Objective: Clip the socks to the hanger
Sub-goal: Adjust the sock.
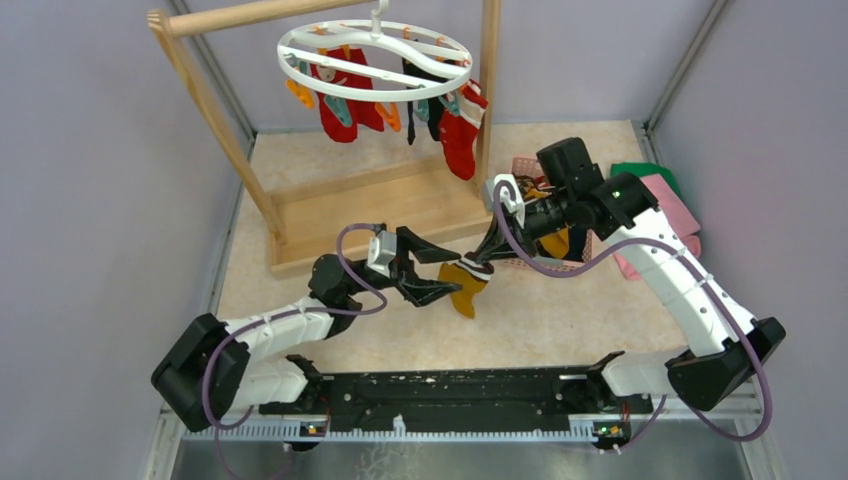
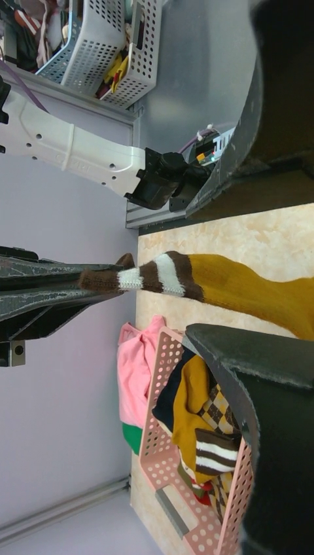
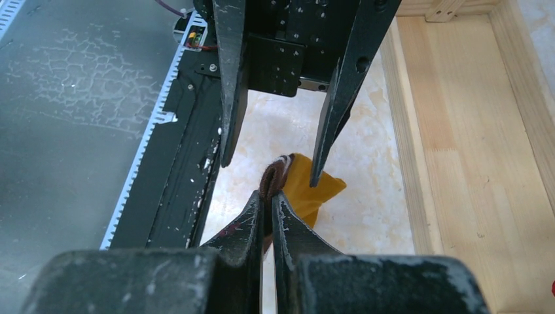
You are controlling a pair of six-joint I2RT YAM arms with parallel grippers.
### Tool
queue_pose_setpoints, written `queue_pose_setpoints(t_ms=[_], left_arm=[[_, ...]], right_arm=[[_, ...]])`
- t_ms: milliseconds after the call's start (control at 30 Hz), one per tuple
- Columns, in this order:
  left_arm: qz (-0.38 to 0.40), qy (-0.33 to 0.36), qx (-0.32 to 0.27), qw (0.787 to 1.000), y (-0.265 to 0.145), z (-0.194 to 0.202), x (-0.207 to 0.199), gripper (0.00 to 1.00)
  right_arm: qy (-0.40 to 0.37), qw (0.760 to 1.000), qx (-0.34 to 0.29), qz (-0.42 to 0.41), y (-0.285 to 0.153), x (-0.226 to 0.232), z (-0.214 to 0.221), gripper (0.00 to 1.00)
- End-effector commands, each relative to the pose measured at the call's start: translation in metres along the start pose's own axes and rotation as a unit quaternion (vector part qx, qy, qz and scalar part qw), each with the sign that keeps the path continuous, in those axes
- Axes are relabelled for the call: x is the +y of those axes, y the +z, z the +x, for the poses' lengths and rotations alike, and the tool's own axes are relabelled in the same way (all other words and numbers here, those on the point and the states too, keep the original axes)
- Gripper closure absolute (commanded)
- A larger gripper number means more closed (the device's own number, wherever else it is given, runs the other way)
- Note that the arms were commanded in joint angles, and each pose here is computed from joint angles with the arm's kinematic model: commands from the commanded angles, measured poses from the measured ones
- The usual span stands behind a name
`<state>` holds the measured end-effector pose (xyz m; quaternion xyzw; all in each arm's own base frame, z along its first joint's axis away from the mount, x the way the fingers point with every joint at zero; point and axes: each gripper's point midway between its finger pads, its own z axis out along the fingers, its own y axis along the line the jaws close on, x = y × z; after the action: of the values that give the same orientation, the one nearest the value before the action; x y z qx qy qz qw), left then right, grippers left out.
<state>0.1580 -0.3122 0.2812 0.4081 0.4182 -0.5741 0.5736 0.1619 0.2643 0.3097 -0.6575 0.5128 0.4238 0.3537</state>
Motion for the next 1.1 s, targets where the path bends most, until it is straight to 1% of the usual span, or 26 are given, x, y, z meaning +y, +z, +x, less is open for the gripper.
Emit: queue_pose_setpoints(t_ms=[0, 33, 133, 200, 233, 300, 400, 433, 500, 567, 600, 633, 733, 867, 1067], left_arm=[[0.02, 0.045, -0.031, 0.998, 0.012, -0.021, -0.002, 0.38], [0.021, 0.044, -0.03, 0.998, 0.014, -0.02, -0.002, 0.4], [0.022, 0.042, -0.029, 0.998, 0.018, -0.019, 0.0, 0.42], [0.026, 0.041, -0.028, 0.998, 0.02, -0.018, -0.001, 0.47], [0.029, 0.041, -0.028, 0.998, 0.021, -0.018, -0.001, 0.52], [0.032, 0.039, -0.028, 0.998, 0.022, -0.019, -0.002, 0.67], [0.027, 0.034, -0.03, 0.999, 0.02, -0.019, -0.002, 0.95], [0.021, 0.031, -0.032, 0.999, 0.019, -0.02, -0.002, 1.0], [0.006, 0.026, -0.04, 0.999, 0.013, -0.021, -0.003, 1.0], [-0.01, 0.026, -0.056, 0.998, 0.006, -0.025, -0.005, 1.0], [-0.017, 0.025, -0.062, 0.998, 0.001, -0.025, -0.007, 1.0], [-0.023, 0.021, -0.068, 0.997, -0.002, -0.026, -0.008, 1.0], [-0.033, 0.002, -0.078, 0.996, -0.009, -0.029, -0.012, 1.0], [-0.011, -0.018, -0.079, 0.997, -0.009, -0.032, -0.024, 1.0], [0.015, -0.01, -0.071, 0.997, -0.008, -0.03, -0.033, 1.0]], right_arm=[[-0.021, 0.999, -0.023, -0.015, 0.005, 0.001, -0.01, 1.0], [-0.021, 0.999, -0.024, -0.015, 0.005, 0.002, -0.011, 1.0], [-0.018, 0.999, -0.024, -0.017, 0.006, 0.001, -0.009, 1.0], [-0.015, 0.999, -0.024, -0.016, 0.006, 0.001, -0.008, 1.0], [-0.015, 1.0, -0.023, -0.015, 0.006, 0.001, -0.008, 1.0], [-0.012, 1.0, -0.022, -0.015, 0.007, 0.001, -0.006, 1.0], [-0.01, 1.0, -0.021, -0.013, 0.007, 0.0, -0.005, 1.0], [-0.008, 1.0, -0.021, -0.008, 0.007, -0.002, -0.005, 0.96], [-0.004, 1.0, -0.023, 0.005, 0.006, -0.005, -0.007, 0.79], [-0.002, 0.999, -0.025, 0.021, 0.003, -0.007, -0.009, 0.57], [-0.001, 0.999, -0.027, 0.029, 0.0, -0.009, -0.009, 0.49], [0.0, 0.999, -0.028, 0.033, -0.002, -0.009, -0.008, 0.45], [-0.002, 0.999, -0.021, 0.046, -0.002, -0.011, 0.001, 0.41], [0.005, 0.999, -0.026, 0.04, 0.004, -0.013, 0.007, 0.39], [0.017, 0.999, -0.043, 0.028, 0.009, -0.015, 0.003, 0.38]])
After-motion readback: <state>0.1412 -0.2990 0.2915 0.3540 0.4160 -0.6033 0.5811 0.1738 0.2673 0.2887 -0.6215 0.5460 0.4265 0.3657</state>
